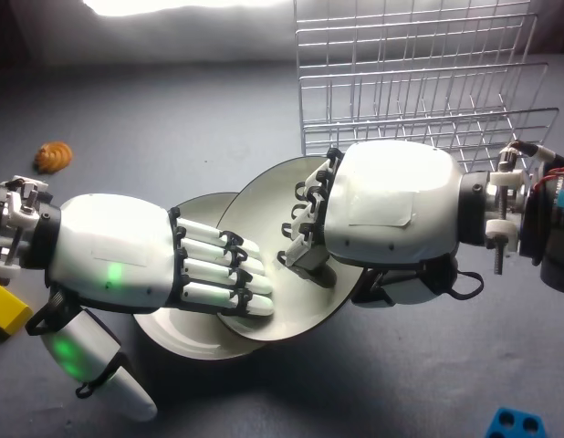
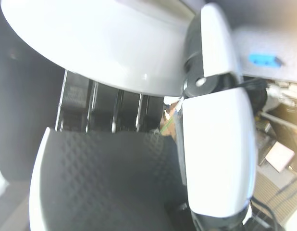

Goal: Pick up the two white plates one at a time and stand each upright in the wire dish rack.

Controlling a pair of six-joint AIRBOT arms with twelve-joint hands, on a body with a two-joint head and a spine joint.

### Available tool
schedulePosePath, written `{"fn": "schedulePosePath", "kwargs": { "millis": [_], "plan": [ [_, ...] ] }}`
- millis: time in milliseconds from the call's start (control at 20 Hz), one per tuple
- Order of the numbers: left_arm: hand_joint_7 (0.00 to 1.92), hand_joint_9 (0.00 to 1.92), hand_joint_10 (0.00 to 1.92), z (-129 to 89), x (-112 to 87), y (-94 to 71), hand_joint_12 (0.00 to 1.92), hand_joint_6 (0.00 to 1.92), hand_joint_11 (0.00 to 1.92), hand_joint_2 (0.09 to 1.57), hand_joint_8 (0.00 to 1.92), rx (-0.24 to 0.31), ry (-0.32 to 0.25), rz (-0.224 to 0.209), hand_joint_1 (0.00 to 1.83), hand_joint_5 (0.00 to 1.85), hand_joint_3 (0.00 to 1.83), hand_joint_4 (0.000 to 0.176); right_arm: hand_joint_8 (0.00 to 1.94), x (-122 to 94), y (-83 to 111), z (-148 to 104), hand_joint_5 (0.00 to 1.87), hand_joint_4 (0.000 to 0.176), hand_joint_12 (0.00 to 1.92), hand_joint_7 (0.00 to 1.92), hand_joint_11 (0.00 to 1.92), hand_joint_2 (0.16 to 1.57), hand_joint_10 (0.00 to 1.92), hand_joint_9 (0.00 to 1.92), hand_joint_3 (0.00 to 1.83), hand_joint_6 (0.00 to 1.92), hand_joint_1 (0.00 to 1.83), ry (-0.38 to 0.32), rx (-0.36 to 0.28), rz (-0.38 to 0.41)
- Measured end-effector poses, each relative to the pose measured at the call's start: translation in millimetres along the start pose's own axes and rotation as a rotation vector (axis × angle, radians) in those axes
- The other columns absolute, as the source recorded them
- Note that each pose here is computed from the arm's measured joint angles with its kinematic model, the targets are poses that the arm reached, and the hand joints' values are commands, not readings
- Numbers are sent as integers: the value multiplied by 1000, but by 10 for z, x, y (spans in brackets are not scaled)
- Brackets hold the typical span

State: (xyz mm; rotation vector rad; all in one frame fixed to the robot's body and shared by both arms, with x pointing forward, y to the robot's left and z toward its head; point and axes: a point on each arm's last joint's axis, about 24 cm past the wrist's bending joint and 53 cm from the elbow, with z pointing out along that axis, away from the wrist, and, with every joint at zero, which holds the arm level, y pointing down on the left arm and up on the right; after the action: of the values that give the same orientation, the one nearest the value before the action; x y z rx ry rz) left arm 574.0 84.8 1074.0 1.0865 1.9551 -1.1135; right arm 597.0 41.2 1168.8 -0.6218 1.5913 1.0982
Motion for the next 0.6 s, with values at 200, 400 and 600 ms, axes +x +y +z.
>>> {"fn": "schedulePosePath", "kwargs": {
  "millis": [200,400,600],
  "plan": [
    [0,0,0,-33,-74,-42,0,0,0,1057,0,-7,-15,2,0,0,5,0,701,-23,37,7,954,0,851,1099,934,1074,972,1052,0,990,1386,-8,-10,1],
    [0,0,0,-132,-203,-151,0,0,0,1040,0,6,-45,-2,0,0,0,0,671,-23,99,20,952,0,693,1125,994,1069,950,1046,1,1019,1387,-8,-18,27],
    [0,0,0,-334,-243,-110,0,0,0,1052,0,-31,-63,-13,0,0,2,0,758,-46,134,6,896,0,588,1085,1077,1074,885,1098,0,1062,1389,-9,-21,33]
  ]
}}
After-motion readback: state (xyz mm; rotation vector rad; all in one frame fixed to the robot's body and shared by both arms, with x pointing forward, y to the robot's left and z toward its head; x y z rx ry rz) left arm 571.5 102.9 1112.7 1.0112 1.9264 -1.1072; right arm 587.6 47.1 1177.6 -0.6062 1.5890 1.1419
